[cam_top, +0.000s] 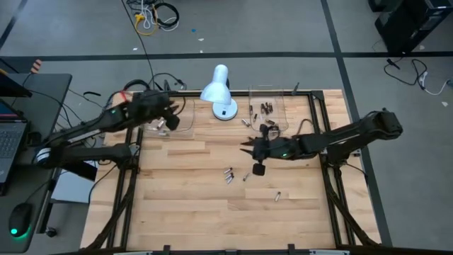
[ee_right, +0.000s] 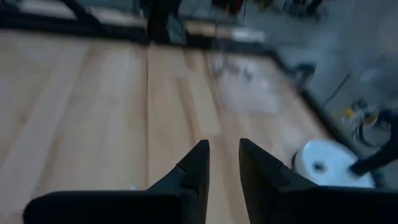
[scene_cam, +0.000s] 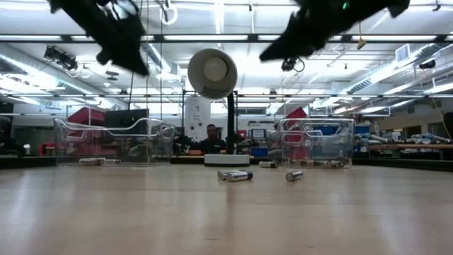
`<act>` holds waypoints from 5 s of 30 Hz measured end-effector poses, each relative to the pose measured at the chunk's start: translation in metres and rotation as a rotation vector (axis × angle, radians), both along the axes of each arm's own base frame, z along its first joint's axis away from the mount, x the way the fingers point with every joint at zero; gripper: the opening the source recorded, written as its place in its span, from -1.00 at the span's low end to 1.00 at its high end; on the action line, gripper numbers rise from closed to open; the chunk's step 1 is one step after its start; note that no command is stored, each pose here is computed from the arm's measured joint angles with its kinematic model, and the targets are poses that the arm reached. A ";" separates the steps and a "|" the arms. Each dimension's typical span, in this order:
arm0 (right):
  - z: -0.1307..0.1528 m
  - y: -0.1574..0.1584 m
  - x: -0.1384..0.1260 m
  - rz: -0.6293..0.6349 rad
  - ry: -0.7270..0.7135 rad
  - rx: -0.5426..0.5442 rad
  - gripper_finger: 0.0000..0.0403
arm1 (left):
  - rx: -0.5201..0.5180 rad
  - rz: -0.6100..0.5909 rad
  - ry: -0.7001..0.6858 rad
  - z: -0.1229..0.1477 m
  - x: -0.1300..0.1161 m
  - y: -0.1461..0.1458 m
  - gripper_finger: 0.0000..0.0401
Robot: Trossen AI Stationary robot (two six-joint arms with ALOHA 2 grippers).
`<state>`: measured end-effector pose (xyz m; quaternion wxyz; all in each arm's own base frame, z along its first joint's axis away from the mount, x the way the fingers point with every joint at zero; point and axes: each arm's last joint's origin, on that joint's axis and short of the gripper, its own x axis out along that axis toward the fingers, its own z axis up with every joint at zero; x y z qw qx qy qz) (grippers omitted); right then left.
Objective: Sort batteries
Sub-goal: Put the silver battery in the transparent bin
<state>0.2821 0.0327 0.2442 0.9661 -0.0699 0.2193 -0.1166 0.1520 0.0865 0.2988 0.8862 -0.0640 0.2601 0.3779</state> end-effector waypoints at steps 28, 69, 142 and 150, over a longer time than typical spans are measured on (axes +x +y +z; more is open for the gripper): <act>0.033 0.005 -0.016 0.049 -0.143 -0.051 -0.64 | 0.206 -0.560 -0.371 -0.027 0.009 -0.081 -0.43; -0.048 0.148 -0.122 -0.456 1.206 0.892 -0.98 | -0.010 -0.686 -0.157 -0.055 0.001 -0.110 -0.43; -0.107 0.080 -0.057 0.092 1.066 0.160 -0.25 | 0.153 -0.836 -0.284 -0.056 0.004 -0.125 -0.43; -0.114 0.059 -0.052 0.062 1.076 0.276 -0.57 | 0.150 -0.834 -0.289 -0.056 0.004 -0.125 -0.43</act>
